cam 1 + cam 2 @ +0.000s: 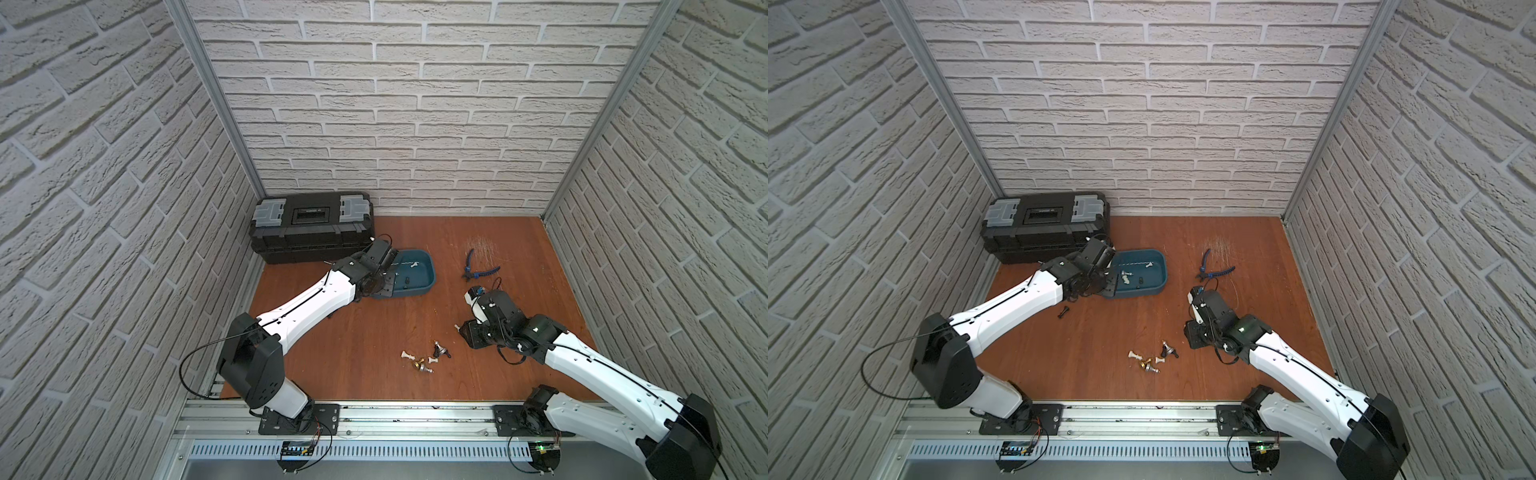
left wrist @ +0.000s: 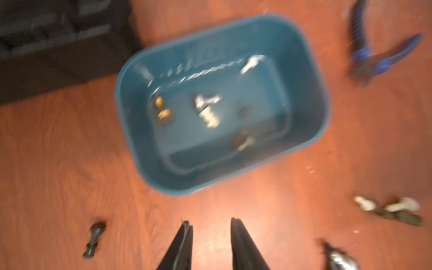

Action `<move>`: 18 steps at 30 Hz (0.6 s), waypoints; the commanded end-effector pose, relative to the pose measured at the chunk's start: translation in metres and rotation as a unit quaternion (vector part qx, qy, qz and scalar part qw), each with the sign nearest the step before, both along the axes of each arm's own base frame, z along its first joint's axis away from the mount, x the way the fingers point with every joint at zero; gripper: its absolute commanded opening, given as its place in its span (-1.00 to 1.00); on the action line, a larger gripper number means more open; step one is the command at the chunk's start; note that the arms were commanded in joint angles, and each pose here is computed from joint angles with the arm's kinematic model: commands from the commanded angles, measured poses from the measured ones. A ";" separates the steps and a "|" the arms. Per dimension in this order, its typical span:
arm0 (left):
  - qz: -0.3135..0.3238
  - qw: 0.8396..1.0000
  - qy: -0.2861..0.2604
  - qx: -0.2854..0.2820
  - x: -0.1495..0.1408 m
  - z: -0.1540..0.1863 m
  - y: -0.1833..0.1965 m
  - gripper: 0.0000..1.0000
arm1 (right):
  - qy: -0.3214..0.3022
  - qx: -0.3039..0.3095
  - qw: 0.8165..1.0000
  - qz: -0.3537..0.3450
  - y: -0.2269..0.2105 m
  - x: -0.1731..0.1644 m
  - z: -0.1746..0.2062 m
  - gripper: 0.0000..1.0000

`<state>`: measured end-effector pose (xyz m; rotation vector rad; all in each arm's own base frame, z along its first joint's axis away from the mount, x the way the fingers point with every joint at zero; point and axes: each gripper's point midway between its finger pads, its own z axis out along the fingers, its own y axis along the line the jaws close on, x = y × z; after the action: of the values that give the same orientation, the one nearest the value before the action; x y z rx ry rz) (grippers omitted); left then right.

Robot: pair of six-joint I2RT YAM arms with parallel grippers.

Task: Put the chess pieces into the storage box
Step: Pick up the chess piece at the center of the board.

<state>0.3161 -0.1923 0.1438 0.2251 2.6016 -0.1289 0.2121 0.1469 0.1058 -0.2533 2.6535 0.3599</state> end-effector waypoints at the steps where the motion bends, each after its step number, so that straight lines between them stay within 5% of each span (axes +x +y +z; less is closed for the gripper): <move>1: 0.085 0.996 -0.009 0.009 0.004 -0.009 0.053 -0.35 | -0.009 0.052 0.998 0.023 0.031 0.016 0.018 -0.17; 12: 0.151 0.987 0.046 0.005 0.021 -0.054 0.124 -0.02 | -0.054 0.096 0.991 0.077 0.078 0.040 0.053 -0.18; 18: 0.072 0.991 0.102 0.050 0.027 -0.078 0.124 -0.01 | -0.073 0.109 0.987 0.097 0.093 0.046 0.061 -0.18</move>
<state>0.3361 -0.0642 0.0654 -0.0934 2.8004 0.0376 0.2508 0.2277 0.1543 -0.4081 2.4974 0.6201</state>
